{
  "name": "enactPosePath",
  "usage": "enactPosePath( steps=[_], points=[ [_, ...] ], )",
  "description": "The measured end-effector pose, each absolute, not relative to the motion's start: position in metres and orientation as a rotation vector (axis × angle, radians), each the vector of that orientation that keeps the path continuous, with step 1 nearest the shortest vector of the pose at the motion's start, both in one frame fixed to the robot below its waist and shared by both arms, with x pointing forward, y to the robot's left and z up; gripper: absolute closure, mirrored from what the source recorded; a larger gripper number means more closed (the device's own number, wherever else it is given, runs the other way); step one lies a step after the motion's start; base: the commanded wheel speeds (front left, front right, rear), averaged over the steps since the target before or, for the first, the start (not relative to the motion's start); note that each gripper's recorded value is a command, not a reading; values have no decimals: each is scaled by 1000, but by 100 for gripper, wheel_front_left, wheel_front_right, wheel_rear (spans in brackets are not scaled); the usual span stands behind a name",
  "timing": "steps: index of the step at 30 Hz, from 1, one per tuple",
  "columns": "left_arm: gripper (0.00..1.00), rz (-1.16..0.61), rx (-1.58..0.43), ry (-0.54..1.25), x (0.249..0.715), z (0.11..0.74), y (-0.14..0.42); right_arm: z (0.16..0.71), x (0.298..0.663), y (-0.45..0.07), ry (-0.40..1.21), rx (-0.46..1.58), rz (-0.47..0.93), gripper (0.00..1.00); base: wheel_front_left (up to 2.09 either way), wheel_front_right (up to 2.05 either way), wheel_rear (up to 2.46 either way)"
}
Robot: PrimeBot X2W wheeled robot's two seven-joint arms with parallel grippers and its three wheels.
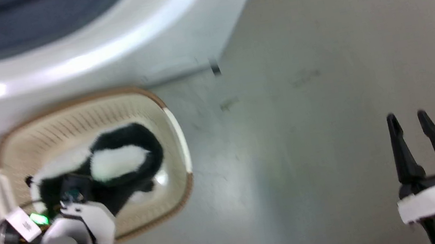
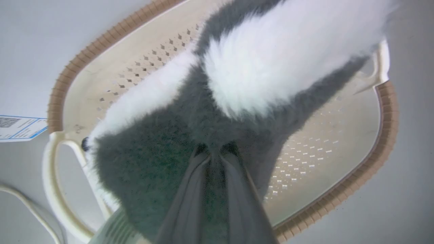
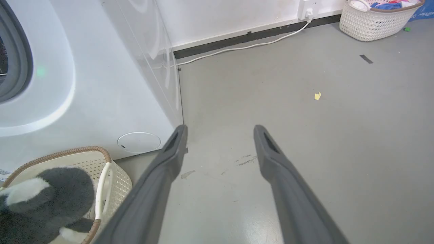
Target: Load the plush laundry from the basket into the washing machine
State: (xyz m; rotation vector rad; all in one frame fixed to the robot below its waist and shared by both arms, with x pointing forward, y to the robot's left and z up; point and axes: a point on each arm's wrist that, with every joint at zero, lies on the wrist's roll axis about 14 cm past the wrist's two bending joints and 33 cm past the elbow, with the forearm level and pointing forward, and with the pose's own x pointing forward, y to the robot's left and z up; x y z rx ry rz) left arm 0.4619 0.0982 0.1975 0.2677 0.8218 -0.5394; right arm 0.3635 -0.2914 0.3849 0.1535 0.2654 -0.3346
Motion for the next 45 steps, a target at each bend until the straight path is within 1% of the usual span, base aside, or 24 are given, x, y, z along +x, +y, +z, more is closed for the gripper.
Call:
enactPosePath(
  steps=[2,3,4,6,7,8,9,10,11,12,13,14,15,16,17,22,25,26,27,30,35,39,45],
  points=[
    [100,-529,236,767,462,220,96,397,359,-292,235,149,-333,0,0,0,0],
    [100,-522,212,713,461,244,94,408,355,-292,204,146,-329,0,0,0,0],
    [100,-522,212,713,461,244,94,408,355,-292,204,146,-329,0,0,0,0],
    [100,-515,202,652,462,268,92,420,352,-291,171,146,-325,0,0,0,0],
    [100,-502,190,609,464,283,92,426,351,-292,152,146,-325,0,0,0,0],
    [100,-485,162,518,466,314,90,437,348,-293,116,150,-323,0,0,0,0],
    [100,-485,162,518,466,314,90,437,348,-293,116,150,-323,0,0,0,0],
    [100,-463,134,438,463,342,91,448,346,-290,81,158,-313,0,0,0,0],
    [100,-463,134,438,463,342,91,448,346,-290,81,158,-313,0,0,0,0],
    [100,-429,101,361,458,369,95,456,344,-286,54,165,-298,0,0,0,0],
    [100,-415,93,323,455,382,98,459,343,-283,43,171,-288,0,0,0,0],
    [100,-415,93,323,455,382,98,459,343,-283,43,171,-288,0,0,0,0],
    [100,-386,74,252,449,406,104,465,343,-277,23,179,-266,0,0,0,0],
    [100,-386,74,252,449,406,104,465,343,-277,23,179,-266,0,0,0,0],
    [100,-354,53,182,443,430,110,473,344,-271,0,183,-243,0,0,0,0],
    [100,-292,8,16,433,484,122,486,346,-261,-41,190,-207,0,0,0,0],
    [100,-271,-11,-63,437,508,124,484,350,-255,-37,191,-190,0,0,0,0],
    [100,-271,-11,-63,437,508,124,484,350,-255,-37,191,-190,0,0,0,0],
    [100,-273,-24,-97,442,517,121,481,352,-253,-25,190,-184,0,0,0,0],
    [100,-278,-50,-125,453,523,118,473,354,-254,0,189,-189,0,0,0,0],
    [100,-316,-16,-119,489,516,112,462,367,-257,28,196,-203,0,0,0,0],
    [100,-352,34,-108,534,515,107,450,377,-262,58,206,-221,0,0,0,0],
    [100,-364,94,-73,614,511,108,425,389,-273,118,219,-262,0,0,0,0]
  ],
)
